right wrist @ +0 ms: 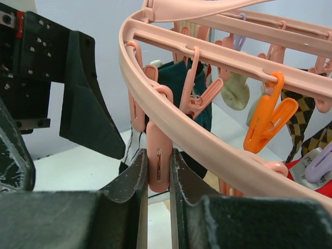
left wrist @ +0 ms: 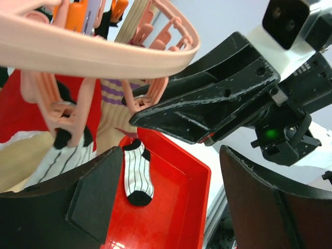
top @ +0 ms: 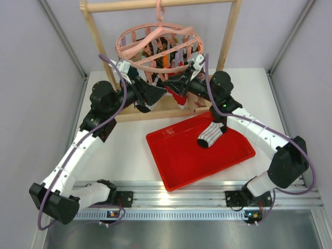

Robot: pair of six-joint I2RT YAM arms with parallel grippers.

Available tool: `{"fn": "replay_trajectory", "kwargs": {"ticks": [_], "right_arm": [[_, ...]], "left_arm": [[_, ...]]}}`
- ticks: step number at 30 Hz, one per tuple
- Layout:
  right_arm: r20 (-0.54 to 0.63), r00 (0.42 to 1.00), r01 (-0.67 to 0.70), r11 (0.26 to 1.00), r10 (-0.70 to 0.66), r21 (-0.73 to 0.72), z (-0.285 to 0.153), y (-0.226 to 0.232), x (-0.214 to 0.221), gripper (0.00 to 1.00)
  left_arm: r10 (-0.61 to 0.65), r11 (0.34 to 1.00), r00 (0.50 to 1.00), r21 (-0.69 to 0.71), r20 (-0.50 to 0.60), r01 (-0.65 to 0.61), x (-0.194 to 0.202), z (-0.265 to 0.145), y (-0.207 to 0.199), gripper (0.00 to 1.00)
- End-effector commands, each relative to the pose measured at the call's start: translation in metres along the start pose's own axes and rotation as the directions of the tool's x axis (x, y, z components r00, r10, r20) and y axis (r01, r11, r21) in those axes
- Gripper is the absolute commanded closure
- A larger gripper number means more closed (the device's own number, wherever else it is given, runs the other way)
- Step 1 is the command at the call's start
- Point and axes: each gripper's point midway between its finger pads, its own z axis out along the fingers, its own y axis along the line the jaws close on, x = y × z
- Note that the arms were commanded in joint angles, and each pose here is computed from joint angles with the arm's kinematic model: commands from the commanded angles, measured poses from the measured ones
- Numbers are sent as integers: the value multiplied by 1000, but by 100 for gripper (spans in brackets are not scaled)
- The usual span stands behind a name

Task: Clip the socks to the hanger
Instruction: Open the clamp at the hanger.

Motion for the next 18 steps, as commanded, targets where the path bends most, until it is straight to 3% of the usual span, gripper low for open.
{"fn": "replay_trajectory", "kwargs": {"ticks": [1, 7, 18], "right_arm": [[89, 996, 38, 998, -33, -58, -1, 26, -46, 100], [87, 996, 30, 998, -25, -60, -1, 26, -44, 100], [118, 993, 41, 994, -29, -106, -2, 35, -49, 100]], "left_arm": [[55, 997, 988, 53, 146, -64, -44, 3, -32, 20], [21, 996, 977, -88, 210, -2, -55, 14, -6, 20], [12, 994, 970, -111, 243, 15, -60, 31, 1, 20]]}}
